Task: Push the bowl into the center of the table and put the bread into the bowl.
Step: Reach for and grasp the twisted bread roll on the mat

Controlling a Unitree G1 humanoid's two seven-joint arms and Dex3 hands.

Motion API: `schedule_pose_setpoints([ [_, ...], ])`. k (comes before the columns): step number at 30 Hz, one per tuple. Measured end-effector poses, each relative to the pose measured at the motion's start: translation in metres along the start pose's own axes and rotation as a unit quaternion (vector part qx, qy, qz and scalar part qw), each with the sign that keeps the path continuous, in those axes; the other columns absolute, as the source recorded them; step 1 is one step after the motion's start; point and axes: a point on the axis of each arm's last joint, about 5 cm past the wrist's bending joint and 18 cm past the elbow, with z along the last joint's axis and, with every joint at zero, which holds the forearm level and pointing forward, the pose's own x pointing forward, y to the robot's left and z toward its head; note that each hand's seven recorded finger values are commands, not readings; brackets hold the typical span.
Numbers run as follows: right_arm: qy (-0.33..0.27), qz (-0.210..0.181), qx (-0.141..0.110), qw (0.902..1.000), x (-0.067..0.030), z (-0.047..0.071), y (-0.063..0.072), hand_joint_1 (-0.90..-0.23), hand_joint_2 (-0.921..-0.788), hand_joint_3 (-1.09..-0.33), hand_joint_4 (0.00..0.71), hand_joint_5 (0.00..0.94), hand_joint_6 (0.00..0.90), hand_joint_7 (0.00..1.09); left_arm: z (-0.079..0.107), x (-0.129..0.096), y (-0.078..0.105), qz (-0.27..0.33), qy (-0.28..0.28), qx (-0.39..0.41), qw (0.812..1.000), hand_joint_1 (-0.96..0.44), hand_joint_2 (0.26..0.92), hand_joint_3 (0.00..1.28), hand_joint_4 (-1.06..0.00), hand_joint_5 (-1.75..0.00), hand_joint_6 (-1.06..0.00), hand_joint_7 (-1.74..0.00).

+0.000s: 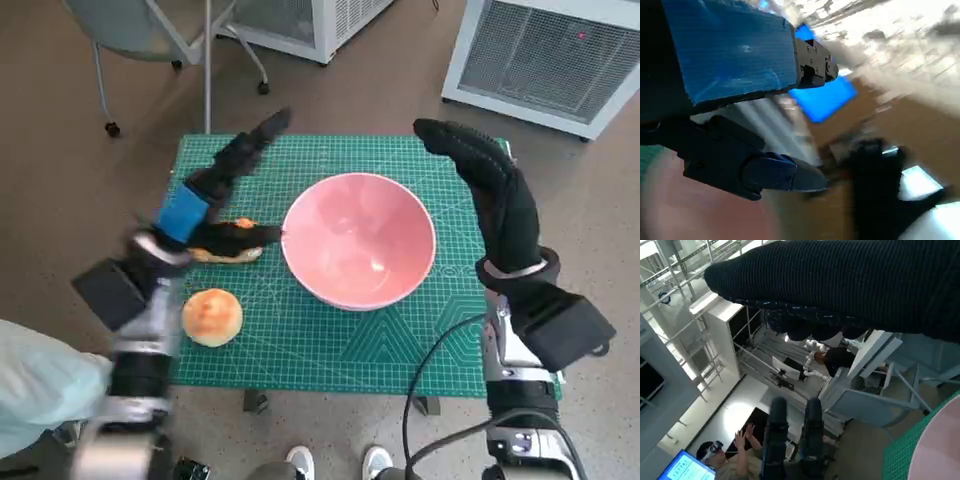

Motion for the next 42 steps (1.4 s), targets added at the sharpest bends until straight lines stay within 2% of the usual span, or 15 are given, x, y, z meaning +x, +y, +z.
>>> schedule_pose_setpoints([
  [4,-0.001,0.0,0.0,1.0,-0.0002,0.0,0.0,-0.791,-0.921,-0.794,0.131,0.001,-0.001,0.52,0.011,-0.002,0.027,-0.03,0.094,0.075,0.992,-0.45,0.805,0.01,-0.04,0.0,-0.26,-0.03],
  [8,-0.001,0.0,0.0,1.0,0.0,0.0,0.0,-0.791,-0.921,-0.795,0.131,0.001,-0.001,0.52,0.019,0.002,0.038,-0.048,0.174,0.12,0.976,-0.34,0.767,0.0,-0.03,0.0,-0.27,-0.03],
  [13,0.003,-0.001,0.005,1.0,0.0004,-0.001,0.003,-0.791,-0.921,-0.795,0.131,0.001,-0.001,0.52,0.02,0.011,0.039,-0.077,0.275,0.17,0.943,-0.1,0.749,0.0,-0.02,0.0,-0.28,-0.02],
  [17,0.005,-0.002,0.008,1.0,0.0005,-0.001,0.004,-0.79,-0.921,-0.796,0.131,0.001,-0.001,0.52,0.015,0.016,0.033,-0.103,0.306,0.173,0.93,0.06,0.762,0.01,-0.02,0.0,-0.27,-0.01],
  [19,0.005,-0.002,0.009,0.9999,0.0006,-0.001,0.004,-0.789,-0.921,-0.796,0.131,0.001,-0.001,0.52,0.012,0.017,0.029,-0.115,0.317,0.171,0.926,0.09,0.765,0.01,-0.02,0.0,-0.27,-0.01],
  [28,0.008,-0.003,0.01,0.9999,0.0001,-0.002,0.005,-0.784,-0.921,-0.798,0.131,0.001,-0.001,0.52,0.003,0.025,0.009,-0.159,0.356,0.193,0.9,0.06,0.759,0.01,-0.04,0.0,-0.27,0.0],
  [35,0.01,-0.004,0.013,0.9999,-0.0002,-0.003,0.006,-0.784,-0.921,-0.799,0.131,0.0,-0.001,0.52,-0.009,0.033,-0.004,-0.182,0.392,0.204,0.879,-0.03,0.736,0.0,-0.05,0.0,-0.26,0.0],
  [42,0.013,-0.005,0.016,0.9998,-0.0012,-0.004,0.007,-0.783,-0.921,-0.799,0.131,0.0,-0.001,0.52,-0.023,0.042,-0.021,-0.204,0.426,0.217,0.854,-0.06,0.727,0.0,-0.07,-0.01,-0.26,0.0],
])
